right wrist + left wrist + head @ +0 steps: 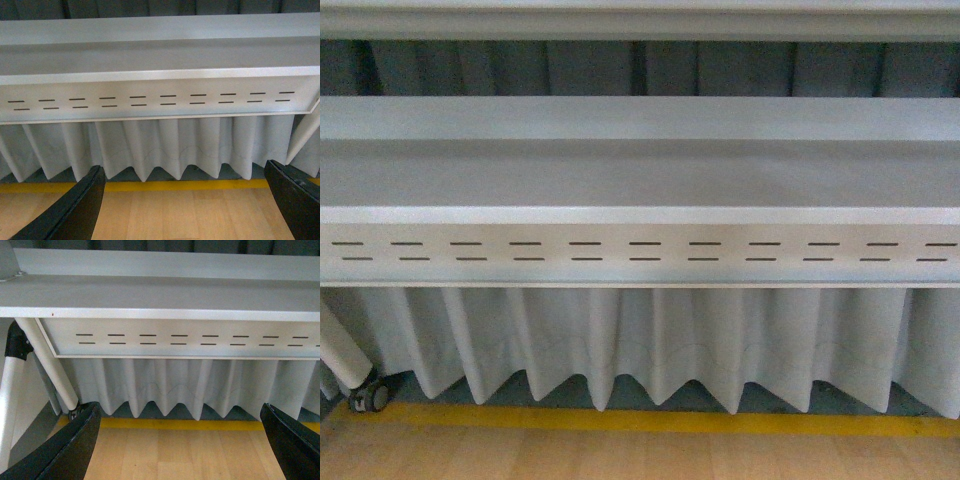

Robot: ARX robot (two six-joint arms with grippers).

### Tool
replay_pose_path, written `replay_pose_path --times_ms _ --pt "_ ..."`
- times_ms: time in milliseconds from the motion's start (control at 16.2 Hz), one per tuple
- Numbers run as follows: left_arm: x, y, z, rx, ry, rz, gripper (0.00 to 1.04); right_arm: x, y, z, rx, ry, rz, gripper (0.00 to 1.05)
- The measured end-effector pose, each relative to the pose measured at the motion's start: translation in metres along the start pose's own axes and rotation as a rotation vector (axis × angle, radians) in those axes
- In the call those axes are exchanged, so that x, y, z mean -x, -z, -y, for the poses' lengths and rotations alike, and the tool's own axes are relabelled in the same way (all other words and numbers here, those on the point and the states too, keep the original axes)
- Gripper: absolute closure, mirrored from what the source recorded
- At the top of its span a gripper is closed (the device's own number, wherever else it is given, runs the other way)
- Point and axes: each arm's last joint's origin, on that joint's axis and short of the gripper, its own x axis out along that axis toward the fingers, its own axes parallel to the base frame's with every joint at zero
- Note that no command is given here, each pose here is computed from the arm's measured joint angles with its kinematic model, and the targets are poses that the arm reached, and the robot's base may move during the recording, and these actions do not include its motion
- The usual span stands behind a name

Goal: Wind up and store yellow beetle toy

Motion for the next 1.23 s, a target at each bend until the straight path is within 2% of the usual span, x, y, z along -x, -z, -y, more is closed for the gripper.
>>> replay_pose_path --times_ms 1231 --pt "0.0000 -0.0001 0.0000 -0.002 0.000 0.001 0.07 0.0000 0.0001 0.0000 0.001 0.000 -0.001 0.07"
